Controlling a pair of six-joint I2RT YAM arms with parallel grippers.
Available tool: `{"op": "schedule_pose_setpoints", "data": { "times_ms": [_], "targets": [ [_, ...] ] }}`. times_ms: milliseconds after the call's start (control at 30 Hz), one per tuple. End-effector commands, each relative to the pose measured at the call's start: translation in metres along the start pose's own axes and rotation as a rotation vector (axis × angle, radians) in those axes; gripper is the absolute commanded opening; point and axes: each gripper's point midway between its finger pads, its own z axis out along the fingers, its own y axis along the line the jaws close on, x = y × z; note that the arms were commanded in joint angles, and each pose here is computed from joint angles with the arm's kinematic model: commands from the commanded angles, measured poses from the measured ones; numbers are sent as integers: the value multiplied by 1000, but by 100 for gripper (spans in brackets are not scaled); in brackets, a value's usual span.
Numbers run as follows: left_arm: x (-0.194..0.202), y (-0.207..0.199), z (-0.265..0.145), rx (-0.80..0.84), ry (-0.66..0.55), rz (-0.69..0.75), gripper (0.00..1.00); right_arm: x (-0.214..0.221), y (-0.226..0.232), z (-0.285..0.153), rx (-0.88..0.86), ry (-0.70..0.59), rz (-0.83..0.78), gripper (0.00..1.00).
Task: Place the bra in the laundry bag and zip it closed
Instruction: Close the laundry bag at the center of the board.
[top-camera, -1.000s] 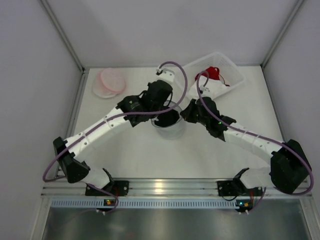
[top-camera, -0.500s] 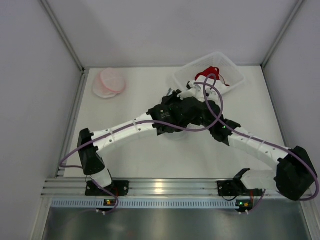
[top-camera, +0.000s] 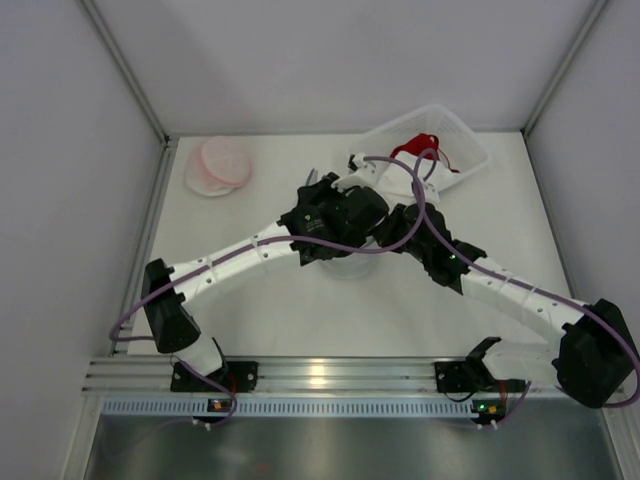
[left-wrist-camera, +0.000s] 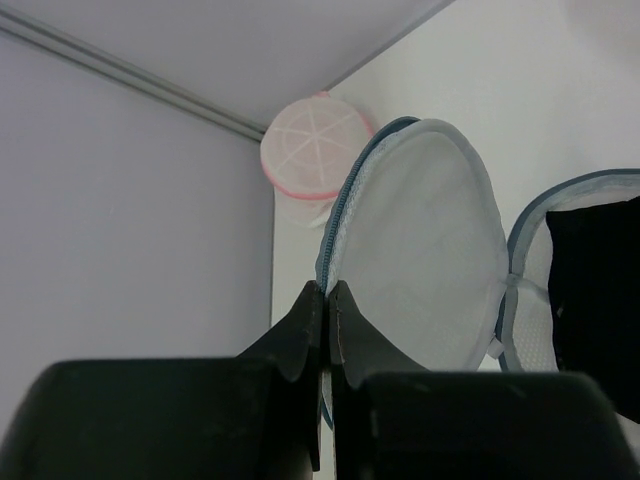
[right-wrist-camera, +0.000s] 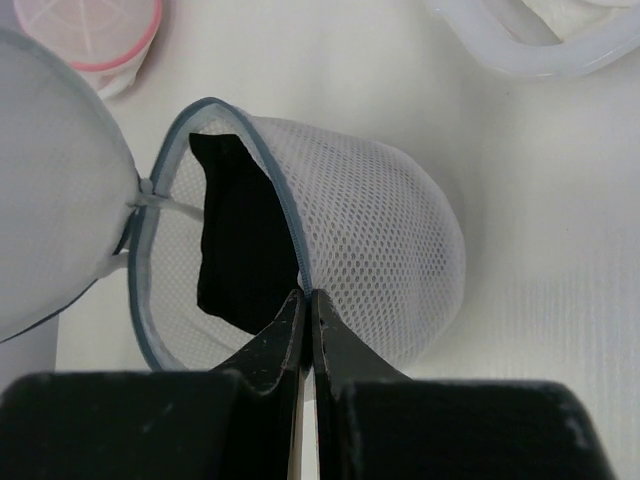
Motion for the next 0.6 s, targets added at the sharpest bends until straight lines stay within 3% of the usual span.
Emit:
{"op": "schedule_pose_setpoints", "data": {
  "times_ms": [0, 200, 300, 567],
  "targets": [
    [0, -5, -3, 51, -7, -77, 0, -2, 8, 1, -32, -9, 17, 0],
    [2, -44, -1, 175, 11, -78, 0, 3, 10, 6, -49, 5, 35, 0],
    [-5, -63, -10, 284, 2, -108, 19, 6, 9, 8, -44, 17, 39, 0],
    [-27, -103, -41, 529, -14, -205, 54, 12, -4, 13, -51, 5, 72, 0]
  ]
}}
